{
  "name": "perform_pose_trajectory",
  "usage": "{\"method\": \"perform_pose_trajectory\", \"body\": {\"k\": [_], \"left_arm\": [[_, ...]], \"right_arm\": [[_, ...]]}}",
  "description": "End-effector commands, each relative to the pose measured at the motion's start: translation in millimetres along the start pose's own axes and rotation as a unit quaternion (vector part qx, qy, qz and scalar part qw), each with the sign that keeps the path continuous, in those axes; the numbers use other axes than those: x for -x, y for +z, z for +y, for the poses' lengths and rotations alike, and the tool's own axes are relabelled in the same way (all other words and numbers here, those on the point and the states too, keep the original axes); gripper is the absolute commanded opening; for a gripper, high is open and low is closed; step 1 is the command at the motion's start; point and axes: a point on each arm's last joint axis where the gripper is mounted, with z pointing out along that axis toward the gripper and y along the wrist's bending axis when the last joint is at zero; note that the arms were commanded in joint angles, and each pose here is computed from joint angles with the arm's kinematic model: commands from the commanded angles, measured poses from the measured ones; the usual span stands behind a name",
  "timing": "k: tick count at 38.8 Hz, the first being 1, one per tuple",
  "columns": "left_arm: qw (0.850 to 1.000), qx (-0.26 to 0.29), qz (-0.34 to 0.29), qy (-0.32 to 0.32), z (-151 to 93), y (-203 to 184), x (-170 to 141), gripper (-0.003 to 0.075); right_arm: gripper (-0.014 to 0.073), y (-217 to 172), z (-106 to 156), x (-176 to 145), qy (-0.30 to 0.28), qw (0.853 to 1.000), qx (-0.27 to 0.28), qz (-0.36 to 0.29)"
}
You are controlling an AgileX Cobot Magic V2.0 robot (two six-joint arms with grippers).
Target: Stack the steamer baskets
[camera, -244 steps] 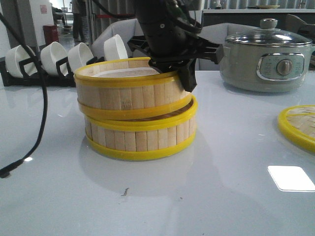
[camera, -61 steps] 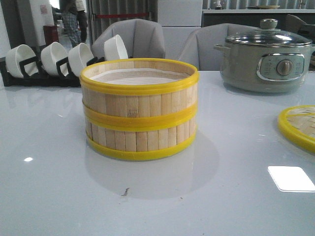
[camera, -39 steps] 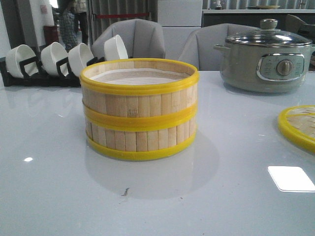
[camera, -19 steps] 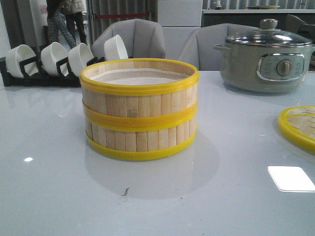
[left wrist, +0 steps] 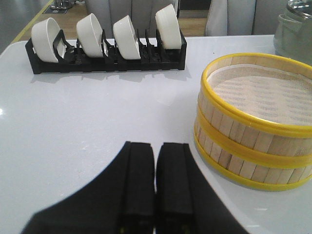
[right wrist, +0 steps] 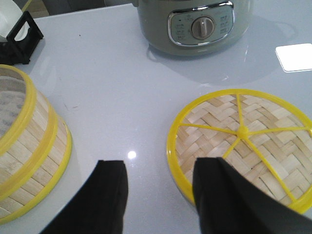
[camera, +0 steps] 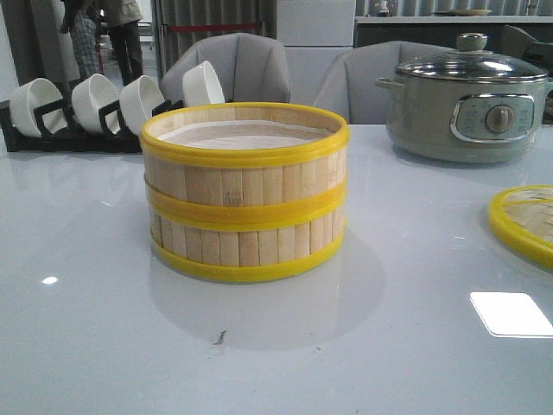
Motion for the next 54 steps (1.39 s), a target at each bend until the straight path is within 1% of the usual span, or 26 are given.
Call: {"method": "perform_pose_trajectory", "body": {"k": [1,2,5,6,7,9,15,19,23,25,30,32,38,47,51,54], "left_arm": [[0.998,-0.008,-0.059,-0.007,-1.8,-2.7,17.5,0.0086],[0.998,-0.008,-0.059,-0.007,-1.8,-2.7,17.5,0.0086],[0.998,-0.008,-0.058,-0.007,-1.7,-2.6,17.3,0.0087],[0.998,-0.008,-0.058,-0.007,-1.7,-2.6,17.3,0.0086],[0.998,-0.008,-0.058,-0.007,-1.7,-2.6,17.3,0.0086],[0.998,-0.008,-0.058,-0.007,-1.7,-2.6,17.3,0.0086],[0.998,-0.008,-0.058,-0.007,-1.7,-2.6,17.3,0.0086],[0.998,-0.008,-0.058,-0.007,-1.7,-2.6,17.3,0.0086],[0.998,-0.008,-0.058,-0.007,-1.7,-2.6,17.3,0.0086],[0.998,-0.008,-0.058,-0.007,-1.7,-2.6,17.3,0.0086],[0.998,-0.008,-0.058,-0.007,-1.7,-2.6,17.3,0.0086],[0.998,-0.008,-0.058,-0.007,-1.7,-2.6,17.3,0.0086],[0.998,-0.008,-0.058,-0.007,-1.7,-2.6,17.3,0.0086],[0.998,-0.008,-0.058,-0.007,-1.7,-2.6,17.3,0.0086],[0.998,-0.008,-0.058,-0.007,-1.7,-2.6,17.3,0.0086],[0.998,-0.008,-0.058,-0.007,-1.7,-2.6,17.3,0.0086]], "right_arm": [[0.0335,-4.8,2.3,17.1,-0.007,0.999,0.004,-0.051],[0.0295,-4.7,2.3,16.6,-0.007,0.999,0.004,-0.049],[0.01,-4.6,2.2,14.8,-0.007,0.999,0.003,-0.039],[0.0049,-4.5,2.1,14.2,-0.007,0.999,0.003,-0.035],[0.0044,-4.5,2.1,13.9,-0.007,0.999,0.003,-0.034],[0.0074,-4.5,2.1,13.8,-0.008,0.999,0.003,-0.033],[0.0074,-4.5,2.1,13.7,-0.008,0.999,0.003,-0.033],[0.0075,-4.4,1.9,11.1,-0.008,1.0,0.002,-0.018],[0.0096,-4.3,1.6,5.9,-0.008,1.0,0.0,0.01],[0.0137,-4.5,1.3,2.6,-0.008,1.0,-0.001,0.028],[0.0306,-1.5,0.4,-3.5,-0.011,0.998,-0.005,0.064],[0.0344,2.3,-0.1,-5.0,-0.01,0.997,-0.007,0.072],[0.0349,10.9,-0.3,-4.5,-0.01,0.996,-0.01,0.088],[0.0349,28.6,2.6,11.3,-0.013,0.994,-0.012,0.105],[0.0349,36.6,2.7,18.5,-0.027,0.993,-0.018,0.111],[0.0349,43.6,-0.5,24.0,-0.053,0.991,-0.032,0.115]]}}
